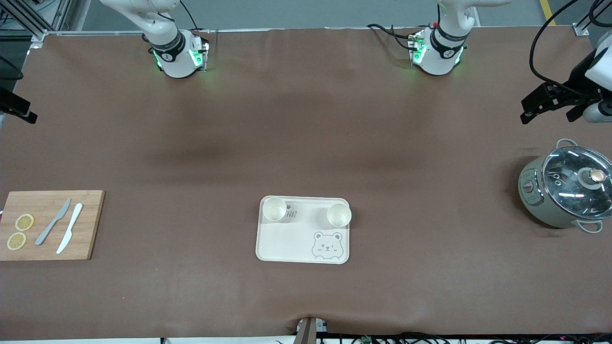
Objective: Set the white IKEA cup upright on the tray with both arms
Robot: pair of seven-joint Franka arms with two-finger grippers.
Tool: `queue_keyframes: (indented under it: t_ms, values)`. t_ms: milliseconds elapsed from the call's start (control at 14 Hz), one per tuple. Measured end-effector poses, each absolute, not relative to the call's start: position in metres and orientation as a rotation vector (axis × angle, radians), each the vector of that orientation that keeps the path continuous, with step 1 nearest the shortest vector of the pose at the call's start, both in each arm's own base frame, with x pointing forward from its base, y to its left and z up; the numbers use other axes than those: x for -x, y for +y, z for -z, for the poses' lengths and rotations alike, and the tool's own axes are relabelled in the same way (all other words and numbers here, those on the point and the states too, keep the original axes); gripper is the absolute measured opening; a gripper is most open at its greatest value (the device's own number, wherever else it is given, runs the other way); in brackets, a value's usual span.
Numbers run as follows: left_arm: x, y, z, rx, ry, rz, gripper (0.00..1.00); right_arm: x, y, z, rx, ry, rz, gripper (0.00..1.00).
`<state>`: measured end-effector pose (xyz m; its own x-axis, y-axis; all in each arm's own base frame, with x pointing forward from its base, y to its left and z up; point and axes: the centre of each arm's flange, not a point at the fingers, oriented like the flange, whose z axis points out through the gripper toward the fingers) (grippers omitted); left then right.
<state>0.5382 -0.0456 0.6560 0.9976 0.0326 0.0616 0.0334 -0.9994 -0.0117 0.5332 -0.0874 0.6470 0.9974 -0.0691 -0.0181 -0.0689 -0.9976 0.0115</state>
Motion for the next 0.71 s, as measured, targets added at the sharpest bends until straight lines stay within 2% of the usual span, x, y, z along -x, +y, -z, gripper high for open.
queue_keyframes:
  t_ms: [714]
  values:
    - [-0.5395,-0.0443,-0.654,3.126,-0.055,0.09,1.0,-0.5333,-0.0874,-0.6471,-3.129,-0.108,0.027,1.0]
